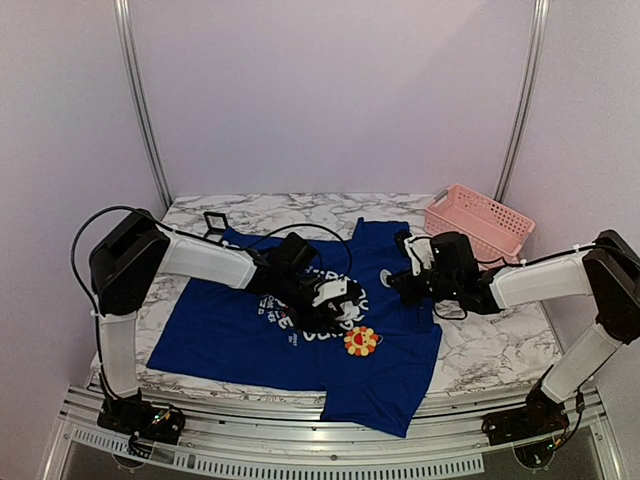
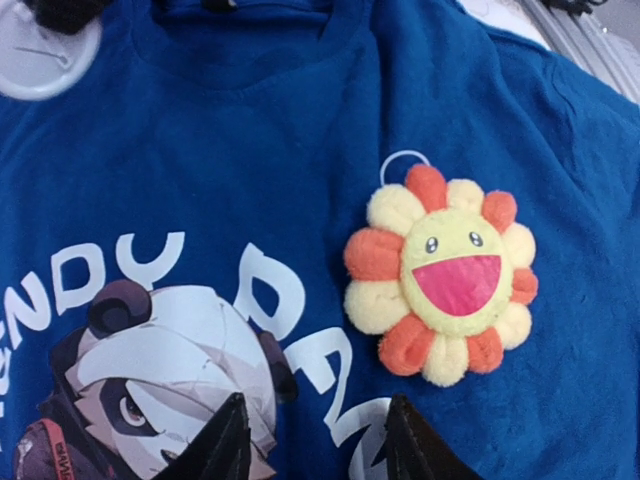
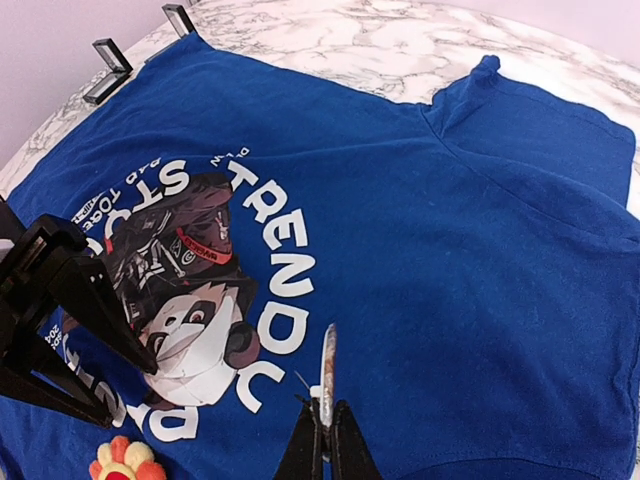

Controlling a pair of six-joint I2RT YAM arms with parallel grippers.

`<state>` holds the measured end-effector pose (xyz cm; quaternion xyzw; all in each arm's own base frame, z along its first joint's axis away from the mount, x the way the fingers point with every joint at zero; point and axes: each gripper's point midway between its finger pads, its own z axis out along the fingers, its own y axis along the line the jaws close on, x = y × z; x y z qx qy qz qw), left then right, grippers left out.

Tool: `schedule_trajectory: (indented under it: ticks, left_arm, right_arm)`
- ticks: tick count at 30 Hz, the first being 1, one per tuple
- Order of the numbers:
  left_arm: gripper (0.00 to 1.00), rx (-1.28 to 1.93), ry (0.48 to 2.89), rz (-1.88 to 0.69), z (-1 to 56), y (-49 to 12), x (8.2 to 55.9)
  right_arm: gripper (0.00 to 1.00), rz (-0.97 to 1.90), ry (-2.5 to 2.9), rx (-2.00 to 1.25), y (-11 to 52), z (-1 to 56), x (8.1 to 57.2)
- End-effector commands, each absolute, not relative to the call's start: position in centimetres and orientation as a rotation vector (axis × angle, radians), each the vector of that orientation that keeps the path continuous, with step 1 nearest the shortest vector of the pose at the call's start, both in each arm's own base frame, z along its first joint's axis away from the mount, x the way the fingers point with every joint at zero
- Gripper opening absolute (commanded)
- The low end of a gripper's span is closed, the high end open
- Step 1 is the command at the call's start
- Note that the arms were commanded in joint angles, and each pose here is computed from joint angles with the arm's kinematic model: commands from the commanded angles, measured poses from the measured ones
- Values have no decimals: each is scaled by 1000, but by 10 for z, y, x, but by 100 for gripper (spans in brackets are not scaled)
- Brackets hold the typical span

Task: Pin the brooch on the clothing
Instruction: Pick up the clothing with brooches at the center of the board.

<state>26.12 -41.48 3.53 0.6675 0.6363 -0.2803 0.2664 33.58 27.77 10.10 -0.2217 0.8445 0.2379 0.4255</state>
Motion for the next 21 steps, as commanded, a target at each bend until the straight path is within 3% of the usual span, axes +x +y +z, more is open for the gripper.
schedule_trajectory:
  ticks: [1, 8, 16, 21]
  left_arm:
    - [43, 1793, 1711, -775, 40, -427, 254]
    - [30, 1779, 1738, -746, 35, -426, 254]
    - [0, 1794, 1730, -783, 47, -421, 249]
    - [0, 1760, 1750, -810, 49, -420, 253]
  right_arm:
    - [0, 652, 1960, -623, 289, 128, 330]
    - [0, 589, 1843, -749, 288, 125, 314]
    - [0, 538, 1719, -840, 294, 125, 285]
    - [0, 487, 1677, -907, 304, 112, 281]
